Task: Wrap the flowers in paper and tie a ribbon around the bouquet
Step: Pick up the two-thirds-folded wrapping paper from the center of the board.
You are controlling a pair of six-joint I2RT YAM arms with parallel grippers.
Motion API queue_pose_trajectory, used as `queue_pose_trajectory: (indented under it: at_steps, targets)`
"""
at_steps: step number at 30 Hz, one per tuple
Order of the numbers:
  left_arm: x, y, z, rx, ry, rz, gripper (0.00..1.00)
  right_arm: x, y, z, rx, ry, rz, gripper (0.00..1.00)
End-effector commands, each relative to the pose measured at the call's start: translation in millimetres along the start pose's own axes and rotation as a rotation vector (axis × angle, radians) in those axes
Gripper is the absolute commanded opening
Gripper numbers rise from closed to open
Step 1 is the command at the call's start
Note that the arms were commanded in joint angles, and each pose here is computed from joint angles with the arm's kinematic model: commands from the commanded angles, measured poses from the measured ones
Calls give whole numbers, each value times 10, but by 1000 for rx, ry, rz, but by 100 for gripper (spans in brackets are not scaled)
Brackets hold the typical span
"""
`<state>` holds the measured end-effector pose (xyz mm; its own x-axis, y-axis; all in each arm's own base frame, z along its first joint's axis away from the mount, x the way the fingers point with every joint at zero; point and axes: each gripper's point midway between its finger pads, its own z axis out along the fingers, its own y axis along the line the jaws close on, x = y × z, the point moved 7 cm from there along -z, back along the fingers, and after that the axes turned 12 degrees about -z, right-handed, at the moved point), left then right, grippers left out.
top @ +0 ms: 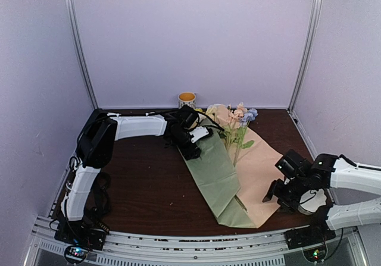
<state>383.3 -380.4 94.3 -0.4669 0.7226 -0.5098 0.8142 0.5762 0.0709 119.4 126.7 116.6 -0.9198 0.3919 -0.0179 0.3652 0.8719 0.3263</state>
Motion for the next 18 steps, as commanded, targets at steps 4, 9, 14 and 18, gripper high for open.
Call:
queue_pose_trajectory:
  at_steps: [4, 9, 14, 18]
  targets:
    - [88, 48, 106, 4, 37, 5, 71, -29, -396, 166, 131, 67, 10, 70]
    - [90, 46, 106, 5, 38, 4, 71, -70, -237, 301, 71, 118, -41, 71]
    - [90, 47, 105, 6, 39, 4, 71, -44, -157, 455, -55, 150, -27, 70]
    - [89, 47, 105, 6, 38, 6, 71, -103, -85, 471, -115, 117, -31, 69]
